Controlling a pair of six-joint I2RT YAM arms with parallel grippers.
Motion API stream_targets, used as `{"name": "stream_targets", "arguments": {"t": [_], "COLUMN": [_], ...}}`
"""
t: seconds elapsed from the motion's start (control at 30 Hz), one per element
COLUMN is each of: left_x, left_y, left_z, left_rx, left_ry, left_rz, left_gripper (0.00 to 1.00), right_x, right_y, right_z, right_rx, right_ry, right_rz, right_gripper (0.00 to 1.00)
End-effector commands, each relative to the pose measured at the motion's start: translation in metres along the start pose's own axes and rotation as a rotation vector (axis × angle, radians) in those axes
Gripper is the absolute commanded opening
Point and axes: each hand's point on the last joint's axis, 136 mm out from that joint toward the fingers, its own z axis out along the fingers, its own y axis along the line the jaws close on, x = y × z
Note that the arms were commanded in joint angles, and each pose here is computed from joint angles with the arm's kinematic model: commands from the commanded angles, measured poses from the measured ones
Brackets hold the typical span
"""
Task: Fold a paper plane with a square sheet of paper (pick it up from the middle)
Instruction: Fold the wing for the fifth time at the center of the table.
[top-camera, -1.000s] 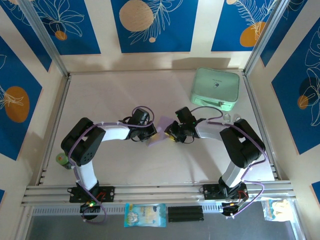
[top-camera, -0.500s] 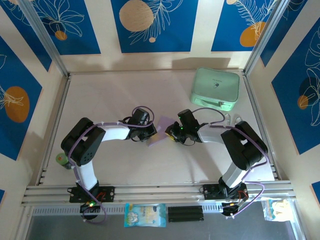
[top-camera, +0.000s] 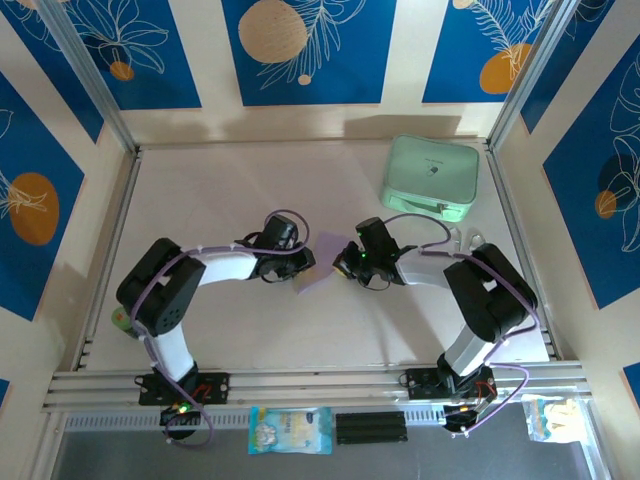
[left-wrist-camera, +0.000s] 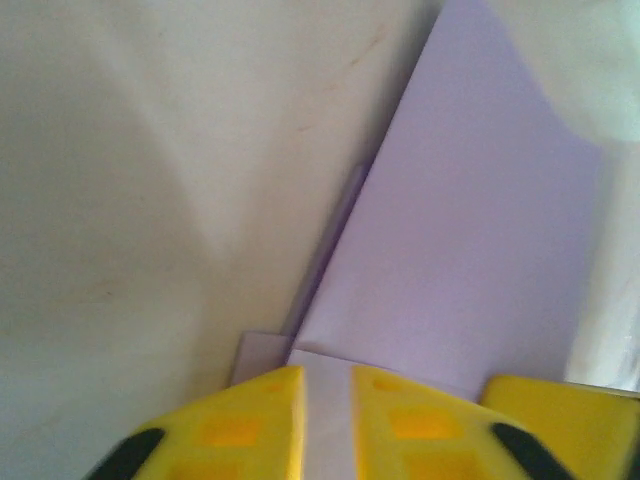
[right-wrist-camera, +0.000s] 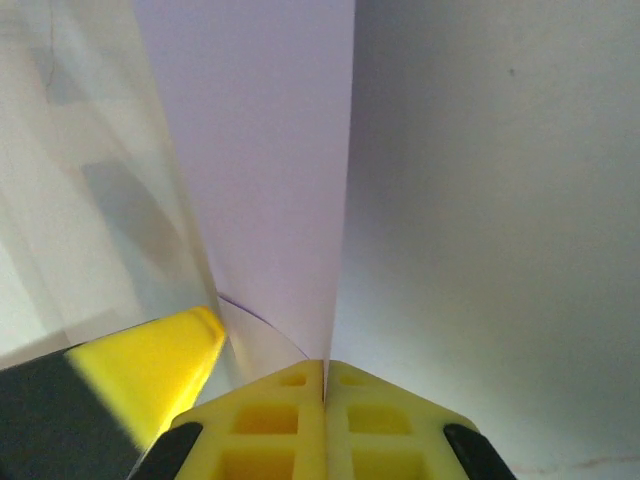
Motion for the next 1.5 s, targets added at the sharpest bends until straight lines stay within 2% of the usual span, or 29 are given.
{"name": "stream_targets", "arguments": {"t": [0.0,0.33,0.7,1.0,1.47], "left_x": [-0.013,0.014,0.048,0.043,0.042], "left_y": [-0.022,-0.042,-0.044,-0.042,-0.036], "left_z": [-0.027,-0.04,-0.013,0.002,0.007], "left_rx": [0.07,0.167,0.157,0.098,0.083], "left_ry": [-0.093,-0.196,-0.157,-0.194,-0.204], "left_rz": [0.213,0.8,1.144,1.228,1.227], "left_gripper": [0.3,0.51,0.51,0.46,0.25], "right_x": [-0.008,-0.014,-0.015,-0.012,-0.008], "right_y": [0.01,0.012,0.015,0.016,0.01], "right_z": [-0.016,-0.032,-0.032,-0.028,-0.026], "right_rx": [-0.001,0.064,0.084,0.088,0.103], "right_ry": [-0.051,-0.072,-0.039,-0.004,0.024], "right_rz": [-0.004,0.087,0.157,0.179,0.198], "right_gripper": [0.02,0.02,0.01,0.02,0.05]}}
